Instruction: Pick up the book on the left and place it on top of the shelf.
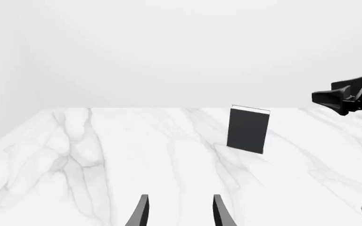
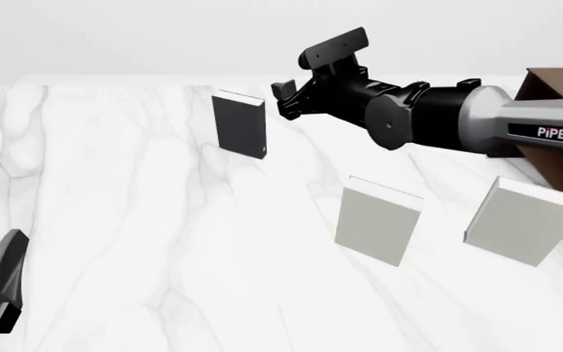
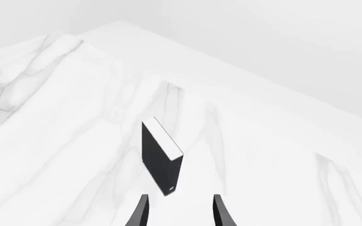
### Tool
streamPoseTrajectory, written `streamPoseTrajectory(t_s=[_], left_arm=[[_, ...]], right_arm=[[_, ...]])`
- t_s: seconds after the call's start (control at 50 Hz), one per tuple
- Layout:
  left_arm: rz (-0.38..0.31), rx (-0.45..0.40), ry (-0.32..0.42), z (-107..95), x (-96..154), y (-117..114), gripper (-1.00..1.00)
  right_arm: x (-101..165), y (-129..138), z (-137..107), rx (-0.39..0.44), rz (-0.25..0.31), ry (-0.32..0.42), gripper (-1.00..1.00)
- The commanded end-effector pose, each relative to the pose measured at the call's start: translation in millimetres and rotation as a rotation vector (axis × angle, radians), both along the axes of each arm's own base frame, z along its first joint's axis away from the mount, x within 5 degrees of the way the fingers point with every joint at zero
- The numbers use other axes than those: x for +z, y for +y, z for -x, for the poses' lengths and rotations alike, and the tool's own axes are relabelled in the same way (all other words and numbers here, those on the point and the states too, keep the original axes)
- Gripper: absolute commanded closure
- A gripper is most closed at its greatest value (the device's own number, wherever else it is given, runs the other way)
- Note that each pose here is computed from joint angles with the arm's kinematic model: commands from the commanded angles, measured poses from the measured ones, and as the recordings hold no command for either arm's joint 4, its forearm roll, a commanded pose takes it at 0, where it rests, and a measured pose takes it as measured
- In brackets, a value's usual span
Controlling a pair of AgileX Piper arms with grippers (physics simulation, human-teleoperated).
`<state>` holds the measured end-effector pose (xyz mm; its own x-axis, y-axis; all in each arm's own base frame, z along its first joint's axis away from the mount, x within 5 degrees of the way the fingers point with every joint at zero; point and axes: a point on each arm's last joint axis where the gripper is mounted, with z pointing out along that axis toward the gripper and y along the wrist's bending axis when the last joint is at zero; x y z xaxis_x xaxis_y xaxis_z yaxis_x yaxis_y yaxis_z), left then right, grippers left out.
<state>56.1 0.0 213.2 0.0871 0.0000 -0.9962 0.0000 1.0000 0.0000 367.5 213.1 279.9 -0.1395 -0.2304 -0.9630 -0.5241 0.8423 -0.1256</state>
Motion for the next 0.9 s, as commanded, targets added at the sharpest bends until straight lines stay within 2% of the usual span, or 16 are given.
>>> streamPoseTrajectory(t_s=[0.02,0.6,0.9], left_arm=[[0.000,0.000,0.000,0.0,0.0,0.0,-1.00],[0.000,0.000,0.000,0.0,0.0,0.0,-1.00],[0.000,0.000,0.000,0.0,0.0,0.0,-1.00]], right_arm=[[-9.1,8.7,-10.4,0.004,-0.002,0.008,-1.00],[-23.1,21.8,-33.9,0.001,-0.003,0.018,-1.00],[-39.5,29.9,-52.0,-0.004,0.004,0.035,-1.00]])
